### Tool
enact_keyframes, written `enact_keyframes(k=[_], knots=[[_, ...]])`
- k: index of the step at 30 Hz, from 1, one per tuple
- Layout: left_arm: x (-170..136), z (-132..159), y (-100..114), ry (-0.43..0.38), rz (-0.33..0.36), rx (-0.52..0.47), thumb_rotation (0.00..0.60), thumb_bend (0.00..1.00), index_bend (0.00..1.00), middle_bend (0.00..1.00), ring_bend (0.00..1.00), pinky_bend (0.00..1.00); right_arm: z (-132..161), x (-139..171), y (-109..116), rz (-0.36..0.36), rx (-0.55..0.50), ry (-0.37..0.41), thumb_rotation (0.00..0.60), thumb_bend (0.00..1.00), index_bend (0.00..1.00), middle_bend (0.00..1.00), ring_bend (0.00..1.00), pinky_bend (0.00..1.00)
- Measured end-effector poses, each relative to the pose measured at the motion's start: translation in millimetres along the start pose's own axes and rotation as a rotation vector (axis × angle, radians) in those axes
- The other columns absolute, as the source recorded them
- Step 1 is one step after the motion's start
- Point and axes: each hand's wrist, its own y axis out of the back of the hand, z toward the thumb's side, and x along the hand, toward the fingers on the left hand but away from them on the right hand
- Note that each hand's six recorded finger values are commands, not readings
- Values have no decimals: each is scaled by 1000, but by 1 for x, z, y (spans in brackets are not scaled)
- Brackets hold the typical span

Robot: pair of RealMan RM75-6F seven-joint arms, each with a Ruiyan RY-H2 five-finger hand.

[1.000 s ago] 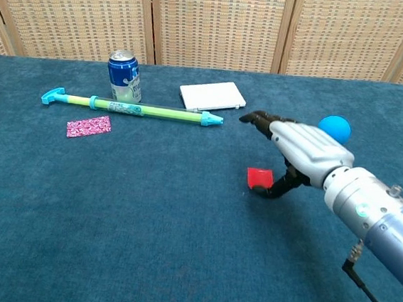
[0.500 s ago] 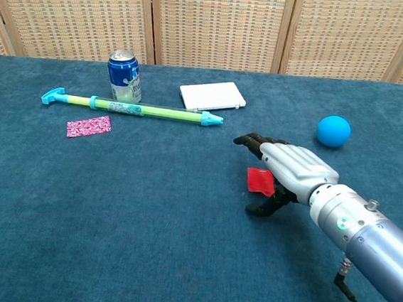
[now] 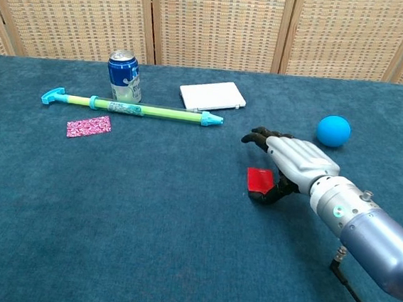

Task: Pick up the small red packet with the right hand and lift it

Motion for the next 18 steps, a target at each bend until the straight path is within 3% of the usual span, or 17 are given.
enact_keyframes(k=[4, 6, 18], knots=[[0, 0, 1, -1, 2, -2, 600, 100, 0, 0, 0, 137, -2, 1, 2, -14, 13, -2, 600, 400, 459, 13, 0, 0], [-1, 1, 1, -3, 2, -3, 600, 100, 0, 0, 0, 137, -3, 1, 1, -13, 19, -5, 600, 392, 500, 34, 0, 0], [-1, 2, 0, -9, -2, -2, 600, 101, 0, 0, 0, 137, -9, 4, -2, 5, 21, -24, 600, 381, 559, 80, 0, 0]])
